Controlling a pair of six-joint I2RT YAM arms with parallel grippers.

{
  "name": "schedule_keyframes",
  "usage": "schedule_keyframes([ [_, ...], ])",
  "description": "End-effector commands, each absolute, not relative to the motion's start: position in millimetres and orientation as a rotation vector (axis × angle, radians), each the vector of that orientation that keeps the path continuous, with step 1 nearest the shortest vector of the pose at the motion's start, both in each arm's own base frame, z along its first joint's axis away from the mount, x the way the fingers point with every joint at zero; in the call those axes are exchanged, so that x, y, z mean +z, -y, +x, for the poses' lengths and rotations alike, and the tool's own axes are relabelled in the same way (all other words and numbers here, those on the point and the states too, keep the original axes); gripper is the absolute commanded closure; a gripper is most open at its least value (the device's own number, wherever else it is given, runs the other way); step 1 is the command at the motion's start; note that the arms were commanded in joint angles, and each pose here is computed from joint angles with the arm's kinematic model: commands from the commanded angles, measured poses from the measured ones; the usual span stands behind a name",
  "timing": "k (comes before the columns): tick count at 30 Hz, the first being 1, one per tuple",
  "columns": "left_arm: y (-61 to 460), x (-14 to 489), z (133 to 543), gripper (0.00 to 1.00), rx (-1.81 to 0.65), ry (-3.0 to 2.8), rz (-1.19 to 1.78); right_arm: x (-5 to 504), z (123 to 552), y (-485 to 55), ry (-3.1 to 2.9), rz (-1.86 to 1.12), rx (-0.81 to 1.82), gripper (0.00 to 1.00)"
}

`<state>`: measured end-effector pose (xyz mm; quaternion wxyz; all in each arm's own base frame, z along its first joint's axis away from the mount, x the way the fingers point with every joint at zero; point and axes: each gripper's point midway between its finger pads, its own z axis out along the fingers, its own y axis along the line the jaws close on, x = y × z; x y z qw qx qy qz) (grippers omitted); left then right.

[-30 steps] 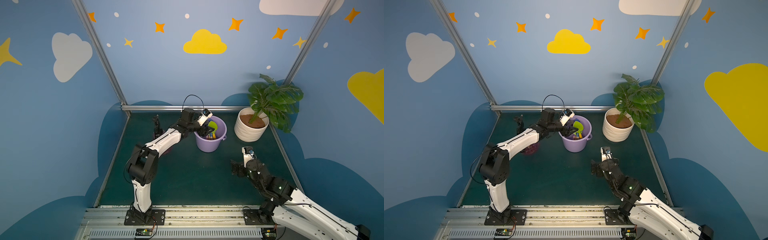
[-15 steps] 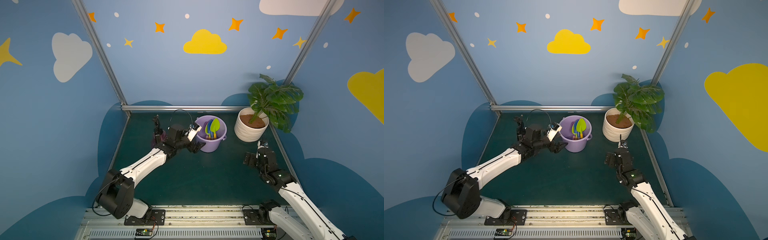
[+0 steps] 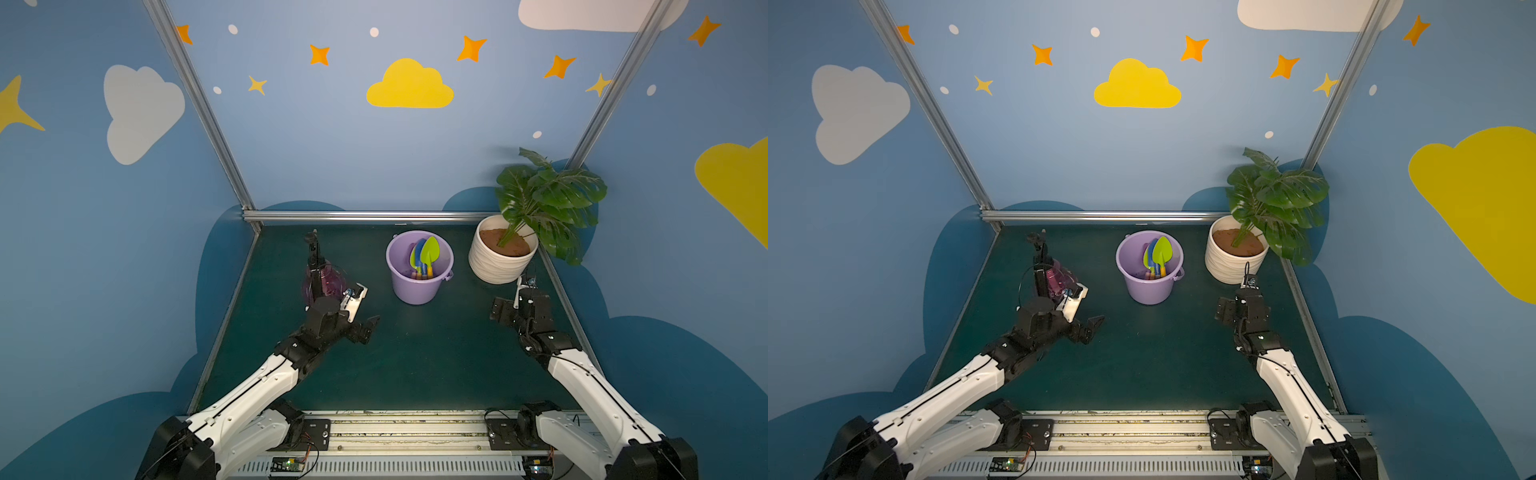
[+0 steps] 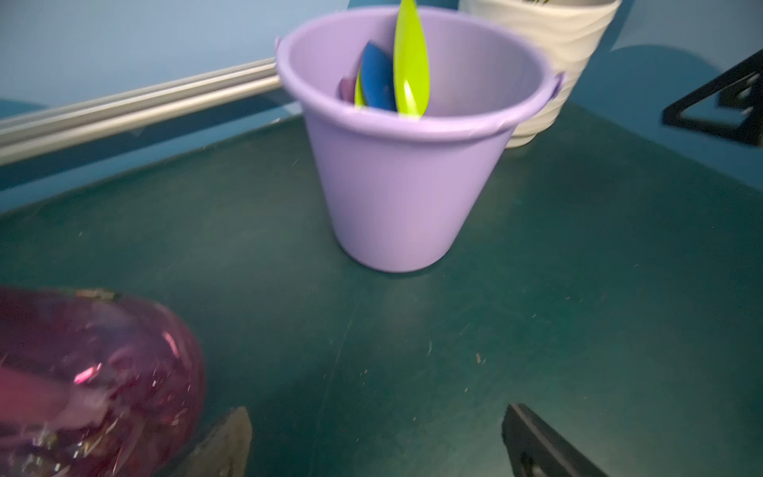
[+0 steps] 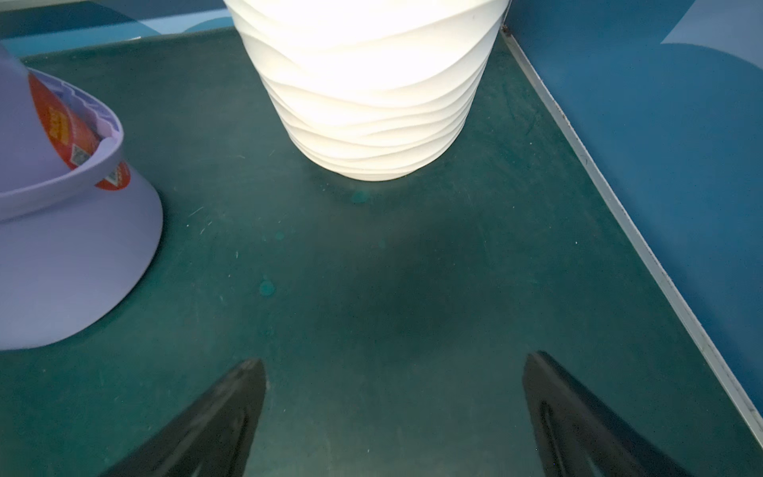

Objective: Organize the gardening tools
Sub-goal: Reset both arms

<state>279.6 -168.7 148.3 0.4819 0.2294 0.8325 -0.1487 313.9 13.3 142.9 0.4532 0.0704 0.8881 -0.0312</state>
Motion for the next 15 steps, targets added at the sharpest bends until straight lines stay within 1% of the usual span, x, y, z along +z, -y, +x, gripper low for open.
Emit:
schedule_keyframes([
  [1,134,140,285,0.00,-0.227,-2.067,0.405,146,330,-7,-2.136,0.178,-0.102,0.02],
  [4,113,145,286,0.00,-0.167,-2.037,0.316,135,340,1,-2.153,0.184,-0.126,0.02],
  [8,106,151,282,0.00,-0.187,-1.998,0.290,121,354,10,-2.181,0.183,-0.152,0.02],
  [12,91,152,285,0.00,-0.066,-1.991,0.298,114,368,14,-2.185,0.154,-0.170,0.02],
  [15,86,156,295,0.00,-0.020,-1.946,0.306,108,378,17,-2.191,0.130,-0.194,0.02],
])
